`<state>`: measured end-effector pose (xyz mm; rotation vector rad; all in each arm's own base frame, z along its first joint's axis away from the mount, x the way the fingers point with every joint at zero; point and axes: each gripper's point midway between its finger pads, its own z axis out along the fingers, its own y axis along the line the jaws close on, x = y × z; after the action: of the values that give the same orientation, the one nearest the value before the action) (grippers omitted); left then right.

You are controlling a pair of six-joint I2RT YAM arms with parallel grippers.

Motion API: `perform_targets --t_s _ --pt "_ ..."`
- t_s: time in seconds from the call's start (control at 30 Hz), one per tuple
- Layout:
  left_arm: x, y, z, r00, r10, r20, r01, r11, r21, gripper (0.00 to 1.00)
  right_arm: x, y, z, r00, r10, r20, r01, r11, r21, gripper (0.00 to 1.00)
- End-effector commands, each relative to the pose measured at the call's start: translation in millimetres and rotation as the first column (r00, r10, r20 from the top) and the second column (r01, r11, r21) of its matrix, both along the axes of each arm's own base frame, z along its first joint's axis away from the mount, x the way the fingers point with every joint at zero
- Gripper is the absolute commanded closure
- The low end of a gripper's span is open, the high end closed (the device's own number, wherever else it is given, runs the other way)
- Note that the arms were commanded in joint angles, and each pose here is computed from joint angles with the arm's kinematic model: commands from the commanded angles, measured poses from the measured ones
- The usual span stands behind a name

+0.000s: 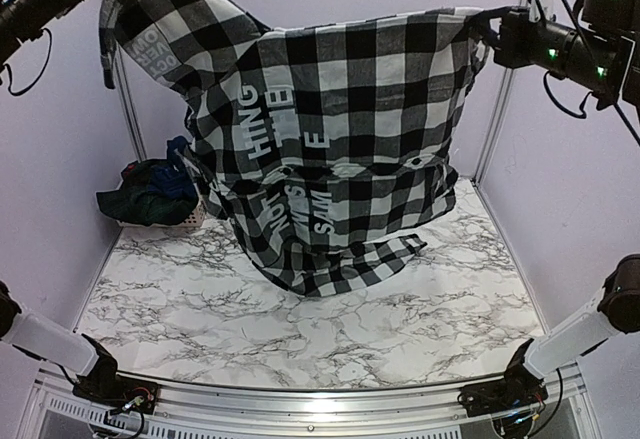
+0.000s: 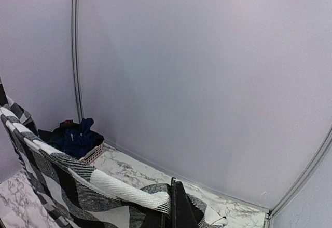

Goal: Fold and stack the mixed laundry pile
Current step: Pick up the crumpled shirt from the center of the board.

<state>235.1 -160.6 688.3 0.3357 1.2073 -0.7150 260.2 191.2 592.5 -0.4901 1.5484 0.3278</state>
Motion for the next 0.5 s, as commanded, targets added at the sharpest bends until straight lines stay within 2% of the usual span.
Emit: perform_targets --t_s 0.0,0.17,0.37,0.43,0.47 --pt "38.1 -5.4 -5.1 0.997 0.063 -0.038 -0.064 0.997 -0.037 1.0 19.1 -11.9 18.8 0.987 -0.137 0.085 0.137 0.991 0.011 1.0" --pt "104.8 5.6 -29.8 0.956 0.256 -0.141 -0.267 0.962 -0.061 1.0 74.9 -31.9 -5.5 0.947 -0.307 0.092 0.309 0.951 -0.013 1.0" --pt "214.7 -4.9 -89.7 0.909 0.317 -0.272 -0.344 0.937 -0.06 1.0 174.9 -61.8 -71.9 0.929 -0.37 -0.024 0.371 0.929 0.015 1.0" --pt "250.6 -1.3 -101.0 0.902 0.318 -0.293 -0.359 0.928 -0.097 1.0 209.0 -66.5 -85.2 0.934 -0.354 -0.057 0.355 0.934 0.029 1.0" --pt "263.7 2.7 -100.4 0.904 0.301 -0.305 -0.356 0.923 -0.144 1.0 221.3 -70.4 -75.6 0.938 -0.345 -0.044 0.347 0.936 0.052 1.0"
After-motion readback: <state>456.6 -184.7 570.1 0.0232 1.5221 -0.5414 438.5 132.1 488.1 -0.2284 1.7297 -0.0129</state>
